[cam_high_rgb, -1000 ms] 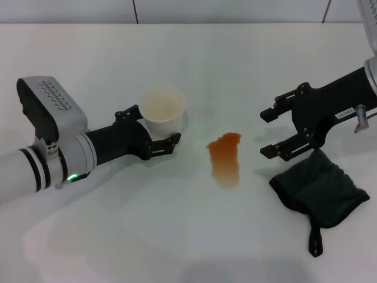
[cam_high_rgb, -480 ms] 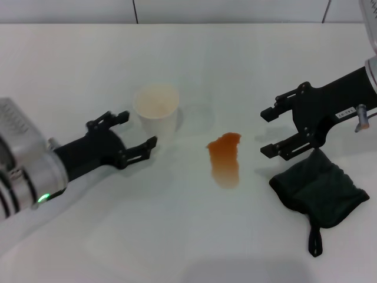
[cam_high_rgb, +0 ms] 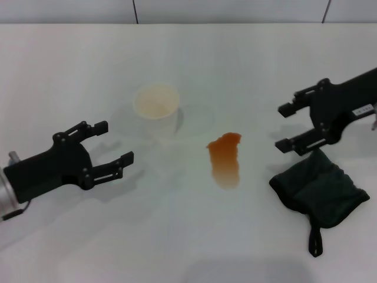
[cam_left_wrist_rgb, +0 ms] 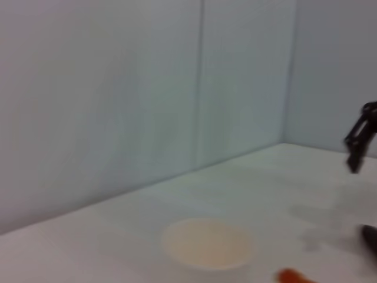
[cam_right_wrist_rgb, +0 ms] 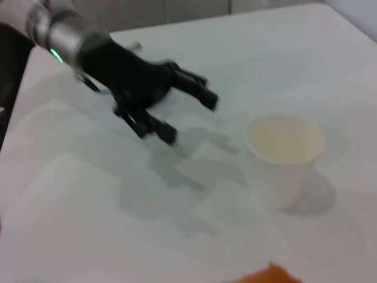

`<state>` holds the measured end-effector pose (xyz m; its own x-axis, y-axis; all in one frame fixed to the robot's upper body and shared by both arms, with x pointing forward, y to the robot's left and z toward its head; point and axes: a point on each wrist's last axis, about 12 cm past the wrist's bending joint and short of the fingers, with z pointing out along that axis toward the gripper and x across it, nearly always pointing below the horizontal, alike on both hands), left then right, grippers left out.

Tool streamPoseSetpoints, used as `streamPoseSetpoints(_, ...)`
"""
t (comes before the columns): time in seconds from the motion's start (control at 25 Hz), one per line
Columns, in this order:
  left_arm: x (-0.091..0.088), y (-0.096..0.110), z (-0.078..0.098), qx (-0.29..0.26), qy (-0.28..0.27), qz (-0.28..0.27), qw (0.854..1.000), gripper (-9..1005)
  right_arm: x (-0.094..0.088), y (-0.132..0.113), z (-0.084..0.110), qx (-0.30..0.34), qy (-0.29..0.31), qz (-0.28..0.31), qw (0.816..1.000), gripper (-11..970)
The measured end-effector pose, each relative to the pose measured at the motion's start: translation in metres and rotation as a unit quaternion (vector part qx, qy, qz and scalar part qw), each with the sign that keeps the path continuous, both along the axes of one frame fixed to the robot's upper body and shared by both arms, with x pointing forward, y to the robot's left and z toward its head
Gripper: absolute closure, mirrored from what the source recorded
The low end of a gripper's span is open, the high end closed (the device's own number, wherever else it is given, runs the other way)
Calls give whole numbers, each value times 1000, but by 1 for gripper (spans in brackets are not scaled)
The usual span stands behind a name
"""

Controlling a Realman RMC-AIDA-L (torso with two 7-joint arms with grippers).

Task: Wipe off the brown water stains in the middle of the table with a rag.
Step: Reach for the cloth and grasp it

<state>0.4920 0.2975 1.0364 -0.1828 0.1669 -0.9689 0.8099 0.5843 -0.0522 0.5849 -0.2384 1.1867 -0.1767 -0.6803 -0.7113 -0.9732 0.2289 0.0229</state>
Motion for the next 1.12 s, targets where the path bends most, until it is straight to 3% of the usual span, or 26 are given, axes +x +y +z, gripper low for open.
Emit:
streamPoseSetpoints(0.2, -3, 9, 35, 23, 26, -85, 996, 108, -6, -9, 0, -36, 27, -16, 999, 193)
streamPoseSetpoints(0.4, -9, 10, 68, 52, 74, -190, 978, 108, -10, -11, -4, -53, 47, -15, 997, 193)
streamPoseSetpoints(0.6, -11, 11, 91, 72, 85, -222, 969, 108, -16, -14, -9, -59, 58, -11, 996, 194)
streamPoseSetpoints(1.12, -8, 2, 92, 94, 84, -225, 966, 108, -14, -11, -42, -138, 78, 2, 987, 211)
